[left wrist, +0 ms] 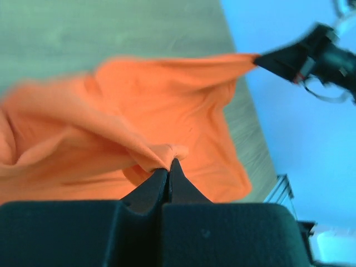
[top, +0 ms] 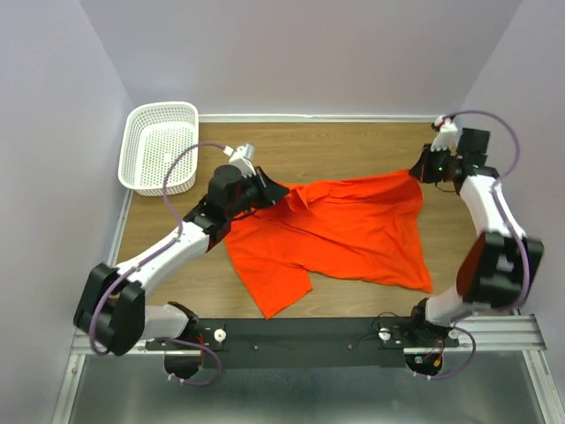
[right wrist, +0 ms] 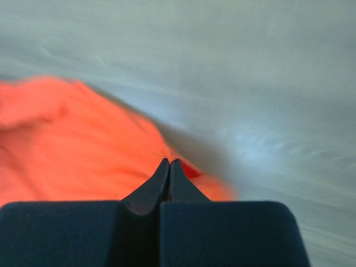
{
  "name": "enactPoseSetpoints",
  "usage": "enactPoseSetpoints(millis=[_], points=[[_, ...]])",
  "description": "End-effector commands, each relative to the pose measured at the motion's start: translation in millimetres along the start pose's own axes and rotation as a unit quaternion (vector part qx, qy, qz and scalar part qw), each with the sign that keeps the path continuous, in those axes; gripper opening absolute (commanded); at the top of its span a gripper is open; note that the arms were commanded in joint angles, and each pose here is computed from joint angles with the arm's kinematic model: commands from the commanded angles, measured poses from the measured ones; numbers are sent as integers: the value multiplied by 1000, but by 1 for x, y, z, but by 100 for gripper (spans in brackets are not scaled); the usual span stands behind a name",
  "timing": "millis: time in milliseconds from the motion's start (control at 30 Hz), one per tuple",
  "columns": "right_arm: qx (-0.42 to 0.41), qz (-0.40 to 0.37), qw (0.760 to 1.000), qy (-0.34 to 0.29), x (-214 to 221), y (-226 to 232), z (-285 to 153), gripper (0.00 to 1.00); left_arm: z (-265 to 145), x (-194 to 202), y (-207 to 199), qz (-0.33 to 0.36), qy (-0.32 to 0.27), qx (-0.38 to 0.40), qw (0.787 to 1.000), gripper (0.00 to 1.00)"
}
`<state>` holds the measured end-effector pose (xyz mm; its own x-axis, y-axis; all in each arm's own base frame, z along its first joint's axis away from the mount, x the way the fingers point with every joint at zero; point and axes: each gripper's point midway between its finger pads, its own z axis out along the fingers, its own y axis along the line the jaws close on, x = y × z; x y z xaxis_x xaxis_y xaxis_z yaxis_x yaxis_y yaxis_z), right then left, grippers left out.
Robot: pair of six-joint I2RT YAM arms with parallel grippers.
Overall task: Fold and stack the t-shirts
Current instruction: Flatten the tshirt out
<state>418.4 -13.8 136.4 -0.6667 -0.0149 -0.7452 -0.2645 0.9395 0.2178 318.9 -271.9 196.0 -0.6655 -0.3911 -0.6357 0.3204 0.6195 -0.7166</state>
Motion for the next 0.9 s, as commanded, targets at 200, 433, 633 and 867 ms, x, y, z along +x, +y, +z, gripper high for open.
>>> enactPoseSetpoints(millis=[200,433,633,867], points=[[75,-175,927,-322,-185,100,-249,1,-144,-175,-138,103,-258,34,960,0],[124,-195,853,-469,-255,156,-397,1,-297,-253,-222,107,-431,68,893,0],[160,-197,790,-558,-275,188,-488,1,-396,-266,-270,111,-509,138,842,0],[172,-211,715,-644,-260,234,-579,1,-418,-258,-307,131,-499,222,827,0]])
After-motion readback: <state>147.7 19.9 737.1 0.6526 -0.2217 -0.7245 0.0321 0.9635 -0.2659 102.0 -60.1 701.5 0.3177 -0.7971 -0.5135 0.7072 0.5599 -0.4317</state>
